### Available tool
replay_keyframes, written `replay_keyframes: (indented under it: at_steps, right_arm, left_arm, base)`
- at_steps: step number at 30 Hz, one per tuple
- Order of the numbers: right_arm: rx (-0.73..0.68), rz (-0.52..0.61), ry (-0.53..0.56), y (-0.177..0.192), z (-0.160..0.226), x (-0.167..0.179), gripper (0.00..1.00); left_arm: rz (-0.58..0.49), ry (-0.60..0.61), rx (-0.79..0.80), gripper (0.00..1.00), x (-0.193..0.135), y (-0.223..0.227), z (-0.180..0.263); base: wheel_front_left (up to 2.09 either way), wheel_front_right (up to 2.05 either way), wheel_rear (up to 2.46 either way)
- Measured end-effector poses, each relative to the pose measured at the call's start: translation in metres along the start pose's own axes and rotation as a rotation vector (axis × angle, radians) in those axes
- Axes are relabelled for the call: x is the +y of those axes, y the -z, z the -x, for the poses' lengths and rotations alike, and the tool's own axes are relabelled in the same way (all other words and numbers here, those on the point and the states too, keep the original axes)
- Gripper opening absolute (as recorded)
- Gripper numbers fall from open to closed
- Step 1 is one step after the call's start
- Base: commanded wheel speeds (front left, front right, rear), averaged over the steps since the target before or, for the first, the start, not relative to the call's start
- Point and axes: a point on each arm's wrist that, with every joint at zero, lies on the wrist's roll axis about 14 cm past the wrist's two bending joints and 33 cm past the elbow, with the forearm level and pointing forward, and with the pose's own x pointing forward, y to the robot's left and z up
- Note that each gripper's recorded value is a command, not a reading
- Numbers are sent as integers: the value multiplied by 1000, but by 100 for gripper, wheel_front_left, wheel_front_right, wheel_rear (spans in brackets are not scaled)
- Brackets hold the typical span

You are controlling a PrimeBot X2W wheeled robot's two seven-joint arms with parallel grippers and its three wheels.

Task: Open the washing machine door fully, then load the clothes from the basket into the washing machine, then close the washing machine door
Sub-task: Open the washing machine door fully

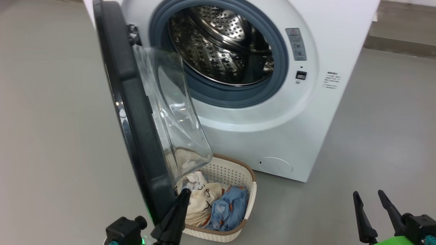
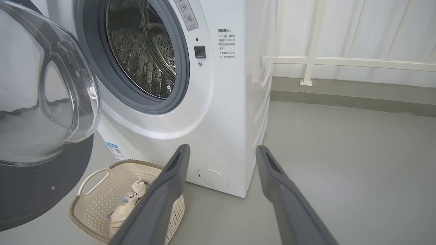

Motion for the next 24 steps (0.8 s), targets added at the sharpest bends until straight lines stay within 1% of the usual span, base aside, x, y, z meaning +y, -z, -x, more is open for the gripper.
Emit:
replay_keyframes:
  at_steps: [10, 24]
  right_arm:
    - [6, 0, -62, 2, -14, 19, 100]
    - [32, 0, -92, 11, -20, 26, 100]
  left_arm:
    - [-39, -115, -34, 0, 31, -15, 16]
    - [-133, -348, -82, 0, 97, -42, 35]
  base:
    - [0, 0, 0]
    - [0, 0, 0]
